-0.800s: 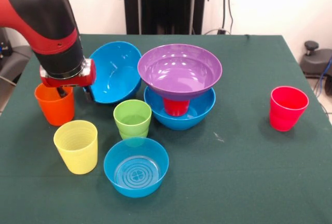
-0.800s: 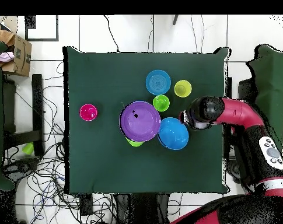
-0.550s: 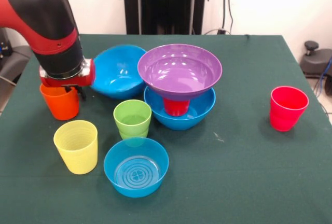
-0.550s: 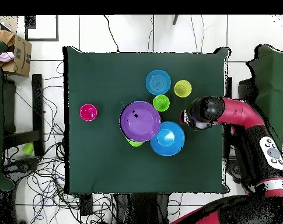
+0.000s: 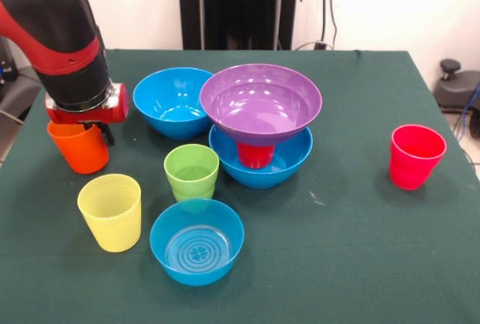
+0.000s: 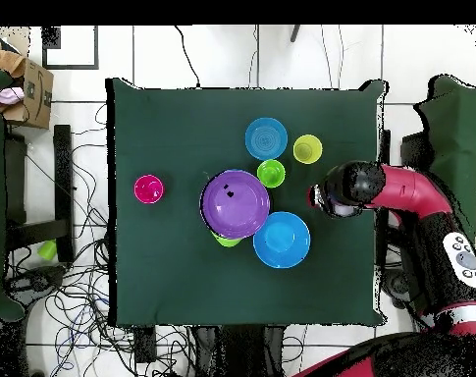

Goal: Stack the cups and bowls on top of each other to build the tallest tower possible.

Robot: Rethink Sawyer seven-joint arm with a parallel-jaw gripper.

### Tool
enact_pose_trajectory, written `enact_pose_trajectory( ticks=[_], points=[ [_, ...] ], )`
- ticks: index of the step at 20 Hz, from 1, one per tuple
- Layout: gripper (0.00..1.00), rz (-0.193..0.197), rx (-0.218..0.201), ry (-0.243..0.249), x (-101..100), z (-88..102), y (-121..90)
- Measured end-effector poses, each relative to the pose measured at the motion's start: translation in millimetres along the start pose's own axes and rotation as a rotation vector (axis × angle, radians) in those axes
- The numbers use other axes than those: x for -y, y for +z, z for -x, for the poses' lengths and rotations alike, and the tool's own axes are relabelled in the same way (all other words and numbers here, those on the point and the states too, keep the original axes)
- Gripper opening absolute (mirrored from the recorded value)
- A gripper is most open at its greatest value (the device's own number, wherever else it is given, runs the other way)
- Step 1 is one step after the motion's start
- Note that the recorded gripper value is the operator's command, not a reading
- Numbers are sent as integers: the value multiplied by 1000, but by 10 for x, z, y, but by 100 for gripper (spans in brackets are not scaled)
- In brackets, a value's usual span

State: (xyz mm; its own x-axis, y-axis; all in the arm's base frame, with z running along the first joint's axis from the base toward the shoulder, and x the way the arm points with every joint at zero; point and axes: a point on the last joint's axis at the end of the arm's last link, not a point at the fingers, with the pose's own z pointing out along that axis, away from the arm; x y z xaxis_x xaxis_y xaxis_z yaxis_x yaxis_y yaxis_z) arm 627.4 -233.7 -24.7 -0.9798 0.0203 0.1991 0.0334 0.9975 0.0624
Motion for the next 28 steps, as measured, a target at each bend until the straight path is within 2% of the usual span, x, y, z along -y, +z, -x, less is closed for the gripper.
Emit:
enact_pose_trajectory(
  ticks=[15,20,28],
  points=[
    [0,1,1,1,-4,-8,-29],
    [0,-9,2,-4,-17,-47,-191],
    [0,-56,6,4,88,-64,-685]
  ],
)
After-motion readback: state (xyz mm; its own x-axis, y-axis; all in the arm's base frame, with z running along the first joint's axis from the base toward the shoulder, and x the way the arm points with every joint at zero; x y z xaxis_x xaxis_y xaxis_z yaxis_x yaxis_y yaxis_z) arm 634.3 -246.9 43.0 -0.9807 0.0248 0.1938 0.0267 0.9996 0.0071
